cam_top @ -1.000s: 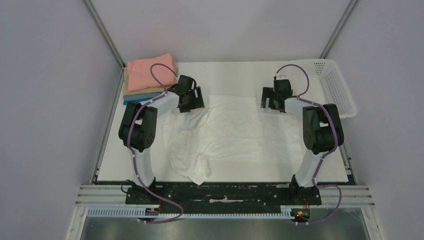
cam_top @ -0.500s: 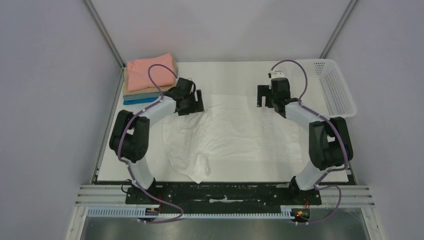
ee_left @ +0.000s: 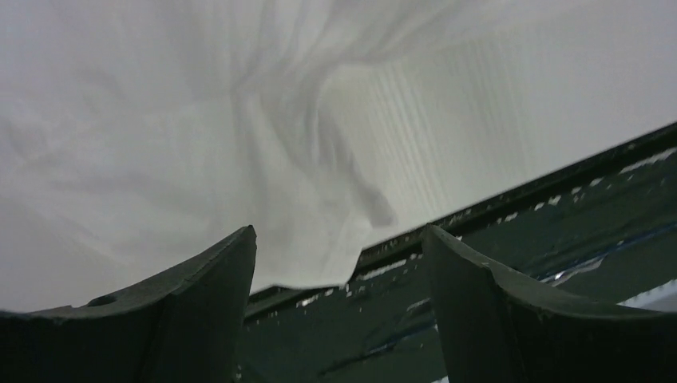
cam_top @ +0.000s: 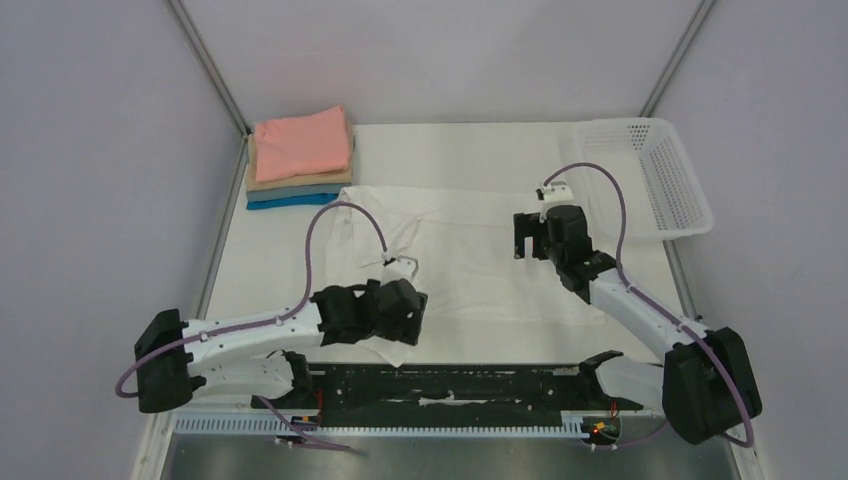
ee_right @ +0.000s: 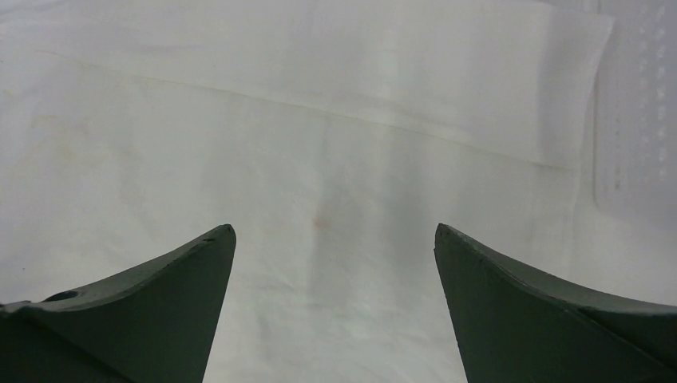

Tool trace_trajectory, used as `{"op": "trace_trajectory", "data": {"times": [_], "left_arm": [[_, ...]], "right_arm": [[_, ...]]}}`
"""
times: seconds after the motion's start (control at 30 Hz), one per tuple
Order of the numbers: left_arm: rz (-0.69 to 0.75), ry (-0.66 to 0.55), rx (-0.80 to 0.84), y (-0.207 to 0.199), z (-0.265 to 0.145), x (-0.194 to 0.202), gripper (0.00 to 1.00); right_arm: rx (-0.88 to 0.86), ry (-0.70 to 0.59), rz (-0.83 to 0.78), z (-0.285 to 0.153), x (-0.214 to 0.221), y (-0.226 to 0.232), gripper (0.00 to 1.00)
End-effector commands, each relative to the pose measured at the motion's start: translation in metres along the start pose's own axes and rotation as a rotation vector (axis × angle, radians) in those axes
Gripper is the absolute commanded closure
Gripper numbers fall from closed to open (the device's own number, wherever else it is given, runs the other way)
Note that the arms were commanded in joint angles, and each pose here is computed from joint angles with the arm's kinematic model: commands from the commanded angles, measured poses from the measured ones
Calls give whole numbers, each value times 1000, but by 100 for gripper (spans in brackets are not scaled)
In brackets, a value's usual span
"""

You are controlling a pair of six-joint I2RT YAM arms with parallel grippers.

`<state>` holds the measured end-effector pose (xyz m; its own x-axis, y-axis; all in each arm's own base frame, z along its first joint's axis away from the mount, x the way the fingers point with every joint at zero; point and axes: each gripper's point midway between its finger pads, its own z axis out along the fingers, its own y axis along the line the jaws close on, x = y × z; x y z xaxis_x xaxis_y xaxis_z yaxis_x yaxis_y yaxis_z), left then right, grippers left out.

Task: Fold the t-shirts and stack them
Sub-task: Grab the side of the flattened tshirt closest away from the robot with both arms

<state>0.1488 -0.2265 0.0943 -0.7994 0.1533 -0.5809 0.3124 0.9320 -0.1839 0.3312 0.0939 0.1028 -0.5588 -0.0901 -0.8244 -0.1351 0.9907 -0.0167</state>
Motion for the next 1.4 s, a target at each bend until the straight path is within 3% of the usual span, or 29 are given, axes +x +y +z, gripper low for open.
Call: {"op": "trace_trajectory", "data": {"times": [0.0,0.3,0.5,0.6,0.93,1.07,1.27,1.37], "left_arm": [[-9,49,-142,21,-25,53,19],[118,139,-252,27,-7,98,23],[161,87,-260,18,15,92,24],[164,82,-294,22,20,92,31],[123,66,-295,35,16,91,97],[118,43,-227,25,12,83,98],[133,12,-145,12,6,72,98],[141,5,-135,13,6,69,98]], "right_arm": [[37,-72,42,-19,-3,-11,2],[63,-48,44,-22,15,-18,2],[85,-41,50,-22,18,-21,2],[94,-42,64,-24,19,-23,2],[295,8,229,-51,51,-56,2],[303,59,244,-68,79,-60,2],[375,119,424,-87,140,-74,2],[351,97,532,-86,141,-67,2]]}}
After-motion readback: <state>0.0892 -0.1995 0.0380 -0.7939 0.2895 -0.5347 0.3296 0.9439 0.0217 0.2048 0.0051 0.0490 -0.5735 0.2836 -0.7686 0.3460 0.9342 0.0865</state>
